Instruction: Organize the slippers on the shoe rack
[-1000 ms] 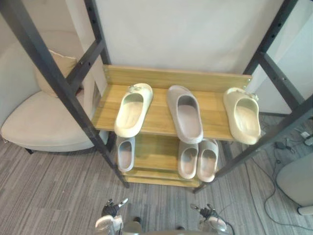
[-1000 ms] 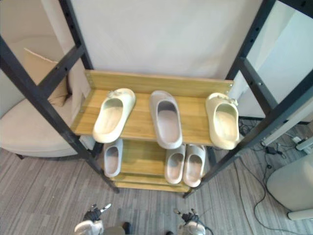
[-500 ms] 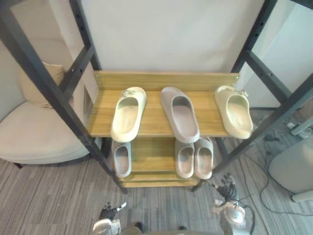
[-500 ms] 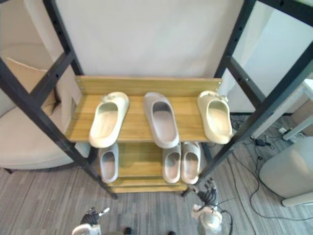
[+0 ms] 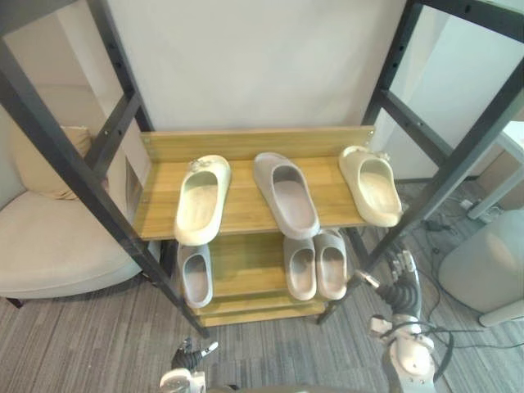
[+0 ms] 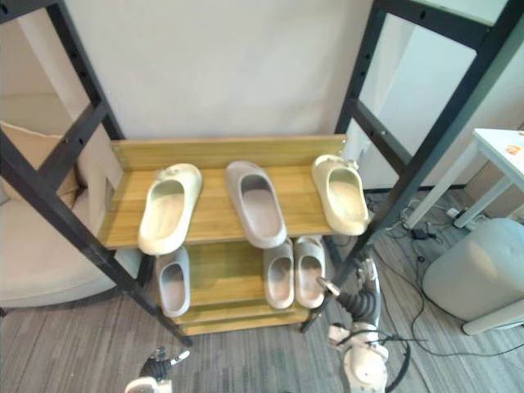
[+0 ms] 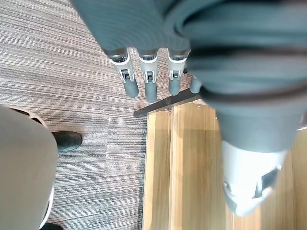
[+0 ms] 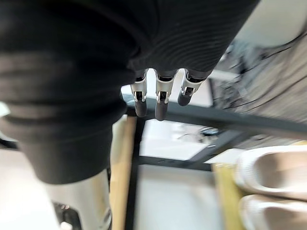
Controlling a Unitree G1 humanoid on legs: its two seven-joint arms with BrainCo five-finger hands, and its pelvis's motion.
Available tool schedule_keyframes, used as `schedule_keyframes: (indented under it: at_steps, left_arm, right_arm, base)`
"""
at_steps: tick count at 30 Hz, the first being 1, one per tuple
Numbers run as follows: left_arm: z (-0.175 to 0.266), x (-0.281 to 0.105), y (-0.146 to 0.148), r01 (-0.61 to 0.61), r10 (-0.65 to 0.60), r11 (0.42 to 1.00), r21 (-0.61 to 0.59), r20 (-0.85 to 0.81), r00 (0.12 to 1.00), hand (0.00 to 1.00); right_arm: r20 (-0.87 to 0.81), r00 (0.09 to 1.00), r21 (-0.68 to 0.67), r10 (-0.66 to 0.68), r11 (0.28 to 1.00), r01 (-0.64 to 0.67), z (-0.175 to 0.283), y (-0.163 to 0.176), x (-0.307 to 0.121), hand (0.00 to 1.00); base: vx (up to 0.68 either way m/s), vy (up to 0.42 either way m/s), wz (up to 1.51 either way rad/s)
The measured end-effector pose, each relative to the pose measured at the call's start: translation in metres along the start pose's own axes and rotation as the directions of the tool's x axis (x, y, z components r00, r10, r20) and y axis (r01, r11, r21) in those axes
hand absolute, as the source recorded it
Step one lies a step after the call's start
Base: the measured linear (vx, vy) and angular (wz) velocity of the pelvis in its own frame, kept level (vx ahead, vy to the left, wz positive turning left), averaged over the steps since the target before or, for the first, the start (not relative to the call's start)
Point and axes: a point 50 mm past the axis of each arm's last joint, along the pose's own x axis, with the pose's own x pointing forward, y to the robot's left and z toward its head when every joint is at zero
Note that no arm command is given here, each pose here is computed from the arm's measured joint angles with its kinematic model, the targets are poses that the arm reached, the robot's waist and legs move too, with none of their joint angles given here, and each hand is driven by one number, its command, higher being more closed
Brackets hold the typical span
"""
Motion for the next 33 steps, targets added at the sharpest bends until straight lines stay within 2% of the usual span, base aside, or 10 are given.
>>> schedule_keyframes:
  at_steps: [11, 15, 25, 33]
  left_arm:
    - [0.001, 0.0, 0.0, 0.02, -0.022, 0.999, 0.046, 0.024, 0.999, 0.0]
    - [0.001, 0.0, 0.0, 0.028, -0.03, 0.998, 0.051, 0.026, 0.999, 0.0]
    - [0.004, 0.001, 0.0, 0.044, -0.046, 0.998, 0.055, 0.033, 0.998, 0.0]
    - [0.009, 0.001, 0.0, 0.047, -0.05, 0.997, 0.055, 0.053, 0.997, 0.0]
  right_arm:
    - [0.218, 0.974, -0.003, 0.055, 0.998, -0.056, 0.04, 0.006, 0.018, 0.0]
    - [0.298, 0.948, -0.009, 0.116, 0.993, -0.119, 0.056, 0.017, 0.03, 0.0]
    - [0.457, 0.874, 0.004, 0.167, 0.982, -0.19, 0.092, 0.034, 0.053, 0.0]
    - [0.483, 0.846, -0.001, 0.227, 0.966, -0.258, 0.103, 0.052, 0.074, 0.0]
  base:
    - [0.0, -0.006, 0.04]
    - [-0.03, -0.002, 0.01]
    - [0.0, 0.001, 0.09]
    - [0.01, -0.007, 0.06]
